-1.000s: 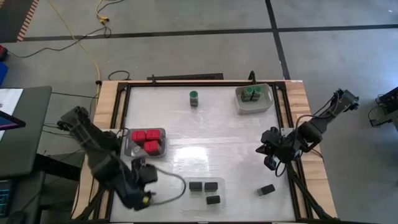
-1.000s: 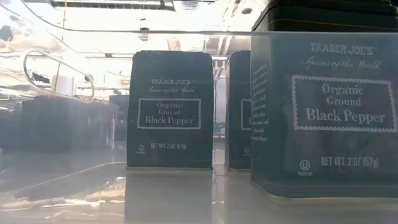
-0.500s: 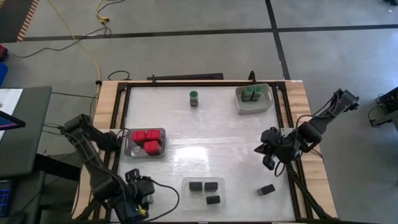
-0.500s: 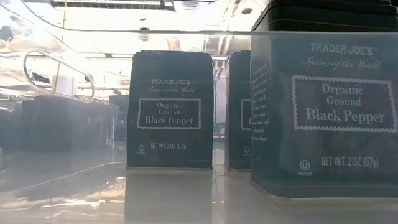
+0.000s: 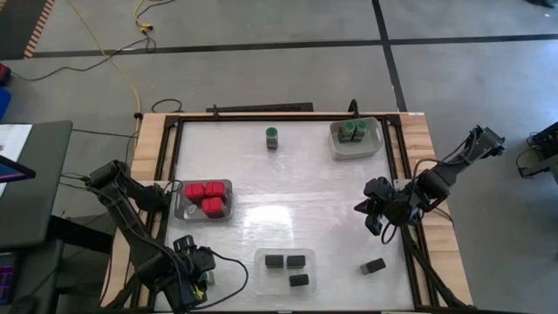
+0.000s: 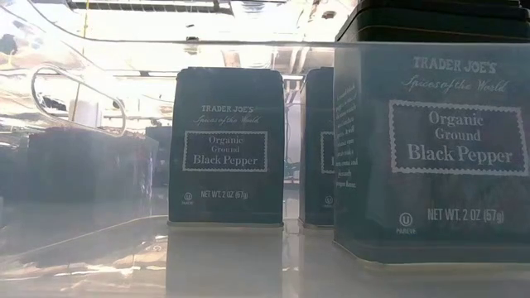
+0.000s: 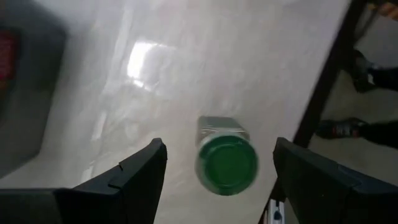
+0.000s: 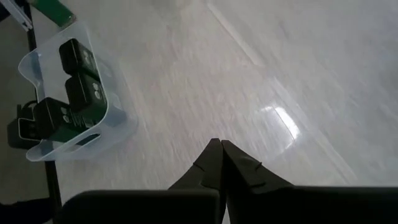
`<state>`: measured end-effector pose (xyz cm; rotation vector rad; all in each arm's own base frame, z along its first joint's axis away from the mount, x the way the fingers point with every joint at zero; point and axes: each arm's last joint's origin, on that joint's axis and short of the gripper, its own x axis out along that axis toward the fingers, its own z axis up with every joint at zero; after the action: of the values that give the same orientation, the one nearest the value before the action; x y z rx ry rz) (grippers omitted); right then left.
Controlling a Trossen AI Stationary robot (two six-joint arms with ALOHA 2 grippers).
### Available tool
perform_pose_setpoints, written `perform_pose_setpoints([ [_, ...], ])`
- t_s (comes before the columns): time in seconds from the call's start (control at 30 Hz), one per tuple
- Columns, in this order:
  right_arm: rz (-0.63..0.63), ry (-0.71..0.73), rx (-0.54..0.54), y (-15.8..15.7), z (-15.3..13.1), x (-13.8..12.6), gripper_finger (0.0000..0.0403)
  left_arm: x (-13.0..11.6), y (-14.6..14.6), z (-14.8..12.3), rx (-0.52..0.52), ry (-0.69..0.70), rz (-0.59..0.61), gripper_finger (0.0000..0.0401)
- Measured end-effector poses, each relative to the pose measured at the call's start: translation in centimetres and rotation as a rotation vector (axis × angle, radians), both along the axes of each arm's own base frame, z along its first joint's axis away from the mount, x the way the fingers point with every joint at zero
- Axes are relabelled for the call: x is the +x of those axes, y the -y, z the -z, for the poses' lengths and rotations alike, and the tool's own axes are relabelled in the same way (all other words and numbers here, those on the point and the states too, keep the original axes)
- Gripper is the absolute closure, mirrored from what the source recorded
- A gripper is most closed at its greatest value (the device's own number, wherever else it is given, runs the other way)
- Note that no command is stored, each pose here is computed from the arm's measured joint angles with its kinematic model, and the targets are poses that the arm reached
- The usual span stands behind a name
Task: Sort spices by type
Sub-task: Put the bottom green seasoning bottle into the grey bin
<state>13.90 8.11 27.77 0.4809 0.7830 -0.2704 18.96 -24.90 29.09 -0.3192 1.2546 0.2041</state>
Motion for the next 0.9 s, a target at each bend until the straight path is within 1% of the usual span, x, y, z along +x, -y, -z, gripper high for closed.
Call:
perform_pose_setpoints([
  [0.13, 0.016, 0.0, -0.001, 0.2, 0.0, 0.1, 0.0374, 0.1, 0.6, -0.1, -0.032, 0.023, 0.081, 0.0121],
  [0.33, 0.032, -0.001, -0.004, 0.5, 0.0, 0.3, 0.0374, 0.0, 0.4, -0.1, -0.001, 0.021, 0.082, 0.0121],
  [0.47, 0.036, -0.001, -0.005, 0.6, 0.0, 0.3, 0.0374, 0.0, 0.5, 0.0, -0.003, 0.029, 0.093, 0.0121],
  [0.53, 0.037, -0.001, -0.004, 0.6, 0.0, 0.3, 0.0374, 0.1, 0.5, 0.4, -0.008, 0.033, 0.094, 0.0121],
  [0.7, 0.038, -0.001, -0.003, 0.6, 0.0, 0.3, 0.0374, 0.0, 0.6, 2.9, -0.029, 0.01, 0.082, 0.0121],
  [0.9, 0.038, -0.001, -0.002, 0.6, 0.0, 0.3, 0.0374, -0.2, 0.5, 4.4, -0.036, -0.018, 0.07, 0.0121],
])
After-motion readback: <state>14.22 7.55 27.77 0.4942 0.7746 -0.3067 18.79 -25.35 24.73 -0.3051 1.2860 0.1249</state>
